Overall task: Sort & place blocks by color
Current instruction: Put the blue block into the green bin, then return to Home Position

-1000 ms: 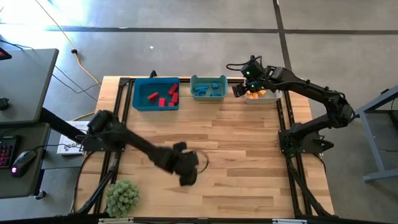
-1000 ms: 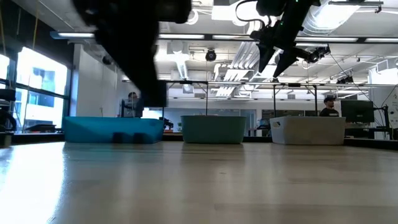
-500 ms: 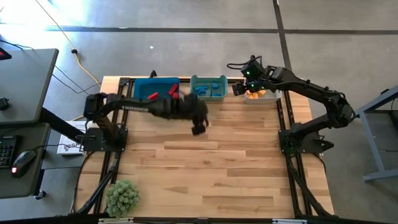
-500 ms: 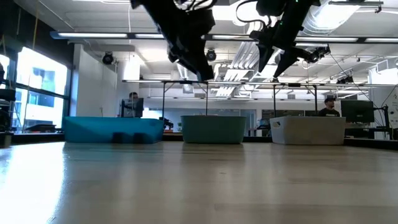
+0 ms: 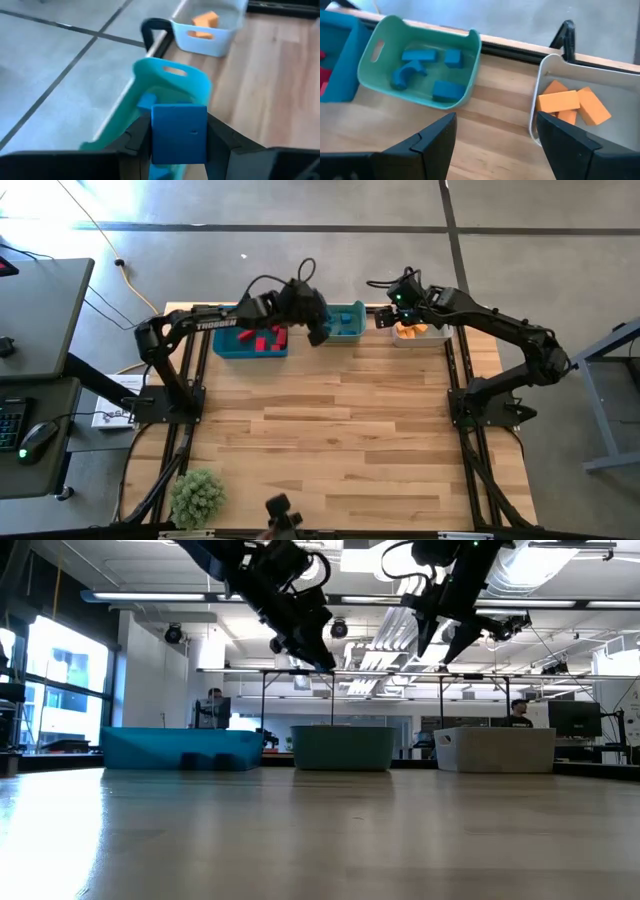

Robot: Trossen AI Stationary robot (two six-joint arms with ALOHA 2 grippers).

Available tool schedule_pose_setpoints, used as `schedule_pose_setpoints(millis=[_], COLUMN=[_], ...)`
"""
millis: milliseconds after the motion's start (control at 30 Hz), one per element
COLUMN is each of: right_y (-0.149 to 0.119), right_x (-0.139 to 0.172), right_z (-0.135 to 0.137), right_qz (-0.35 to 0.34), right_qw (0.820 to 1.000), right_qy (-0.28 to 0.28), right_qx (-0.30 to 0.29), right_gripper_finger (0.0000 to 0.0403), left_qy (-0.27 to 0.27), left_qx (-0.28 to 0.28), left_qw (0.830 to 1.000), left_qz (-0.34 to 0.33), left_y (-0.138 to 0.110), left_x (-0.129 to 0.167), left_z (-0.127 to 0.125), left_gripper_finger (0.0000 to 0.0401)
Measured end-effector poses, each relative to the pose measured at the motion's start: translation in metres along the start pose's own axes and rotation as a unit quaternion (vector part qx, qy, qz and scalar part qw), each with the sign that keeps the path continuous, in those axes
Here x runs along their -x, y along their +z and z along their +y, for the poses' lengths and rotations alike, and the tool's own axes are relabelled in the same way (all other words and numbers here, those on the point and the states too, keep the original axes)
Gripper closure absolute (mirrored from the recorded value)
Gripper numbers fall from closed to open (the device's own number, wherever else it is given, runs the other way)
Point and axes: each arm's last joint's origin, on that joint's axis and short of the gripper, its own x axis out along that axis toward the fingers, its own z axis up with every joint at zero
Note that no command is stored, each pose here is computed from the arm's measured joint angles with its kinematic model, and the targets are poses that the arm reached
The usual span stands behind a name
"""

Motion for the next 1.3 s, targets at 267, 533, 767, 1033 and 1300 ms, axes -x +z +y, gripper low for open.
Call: schedule_pose_setpoints(millis=[267,533,767,1033,1300], right_y=[0.0,-0.006,-0.015,-0.02,-0.026], right_x=[-0.005,-0.021,-0.033,-0.03,-0.027], right_z=[0.001,0.013,0.025,0.03,0.037], right_qz=[-0.004,0.024,0.041,0.042,0.046], right_qw=[0.999,0.999,0.999,0.999,0.998], right_qy=[-0.012,-0.016,-0.023,-0.017,-0.004], right_qx=[-0.034,-0.021,-0.011,-0.011,0.04], right_gripper_finger=[0.0144,0.0144,0.0144,0.0144,0.0144], left_qy=[-0.013,-0.001,-0.017,-0.077,-0.114], left_qx=[0.026,0.066,0.096,0.128,0.161], left_qw=[0.999,0.997,0.994,0.988,0.98], left_qz=[0.021,0.047,0.047,0.037,0.002], left_y=[-0.023,-0.046,-0.05,-0.051,-0.03], left_x=[-0.04,-0.067,-0.068,-0.067,-0.037], left_z=[0.032,0.05,0.061,0.067,0.068], left_gripper_finger=[0.0293,0.0274,0.0251,0.0209,0.0202])
